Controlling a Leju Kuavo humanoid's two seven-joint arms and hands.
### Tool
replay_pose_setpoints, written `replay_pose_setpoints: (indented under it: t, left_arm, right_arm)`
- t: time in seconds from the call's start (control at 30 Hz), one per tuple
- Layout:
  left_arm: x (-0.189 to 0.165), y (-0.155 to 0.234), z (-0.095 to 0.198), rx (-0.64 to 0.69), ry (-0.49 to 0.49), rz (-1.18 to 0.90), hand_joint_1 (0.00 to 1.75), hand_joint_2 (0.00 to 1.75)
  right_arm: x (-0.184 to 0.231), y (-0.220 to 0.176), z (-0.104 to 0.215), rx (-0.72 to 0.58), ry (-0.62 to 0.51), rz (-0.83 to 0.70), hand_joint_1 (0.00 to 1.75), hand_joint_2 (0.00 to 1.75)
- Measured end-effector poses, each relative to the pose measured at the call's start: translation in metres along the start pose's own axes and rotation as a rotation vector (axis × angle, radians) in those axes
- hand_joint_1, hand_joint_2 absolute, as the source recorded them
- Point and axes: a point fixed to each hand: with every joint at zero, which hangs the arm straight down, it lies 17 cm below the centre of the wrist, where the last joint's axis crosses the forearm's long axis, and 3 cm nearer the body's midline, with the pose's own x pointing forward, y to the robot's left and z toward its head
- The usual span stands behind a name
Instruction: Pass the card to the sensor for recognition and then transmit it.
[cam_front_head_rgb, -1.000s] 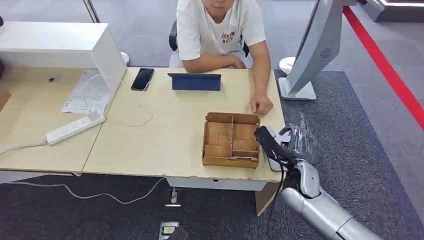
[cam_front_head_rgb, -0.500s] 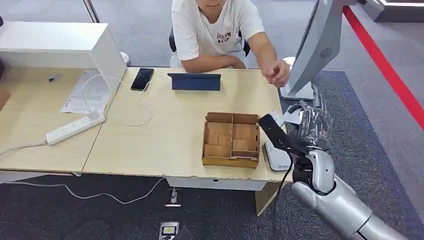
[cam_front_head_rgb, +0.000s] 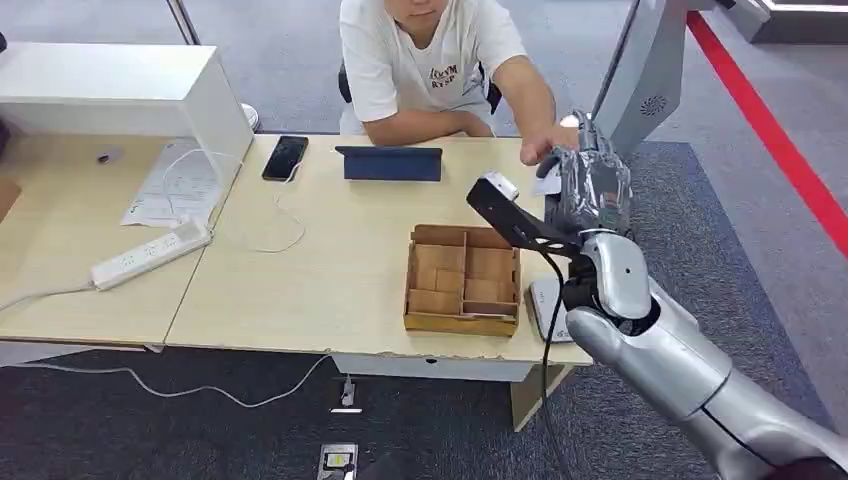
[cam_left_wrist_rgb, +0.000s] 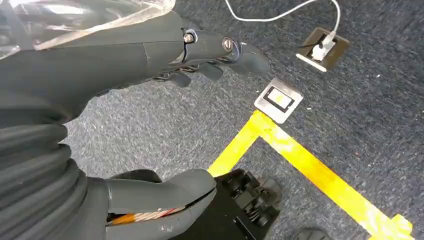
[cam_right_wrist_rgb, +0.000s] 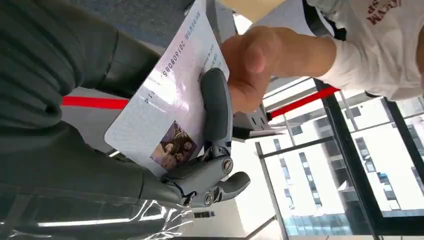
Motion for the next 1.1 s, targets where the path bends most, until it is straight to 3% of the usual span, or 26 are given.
replay_pose_setpoints:
  t: [0.3,0.67,0.7,0.73,0.97,1.0,1.1]
  left_arm:
    - [0.003,-0.003,0.001,-0.021,-0.004,-0.021,0.00,1.75]
    - [0.007,-0.006,0.001,-0.036,-0.020,-0.048,0.00,1.75]
    - [0.007,-0.006,0.001,-0.035,-0.020,-0.049,0.00,1.75]
    - [0.007,-0.005,0.001,-0.035,-0.021,-0.051,0.00,1.75]
    - [0.008,-0.005,0.001,-0.032,-0.028,-0.066,0.00,1.75]
    - [0.008,-0.005,0.001,-0.031,-0.030,-0.070,0.00,1.75]
    - [0.010,-0.005,0.001,-0.029,-0.036,-0.078,0.00,1.75]
  right_arm:
    - [0.043,-0.004,-0.016,0.000,-0.036,-0.011,1.75,1.75]
    - [0.038,0.011,-0.017,0.017,-0.025,0.054,1.75,1.75]
    - [0.037,0.012,-0.017,0.018,-0.024,0.060,0.07,1.75]
    - [0.035,0.013,-0.018,0.018,-0.022,0.068,0.00,1.75]
    - [0.033,0.016,-0.018,0.008,-0.022,0.109,0.00,1.75]
    - [0.032,0.017,-0.017,0.007,-0.022,0.118,0.00,0.00]
    - [0.027,0.020,-0.016,0.006,-0.012,0.136,0.00,0.00]
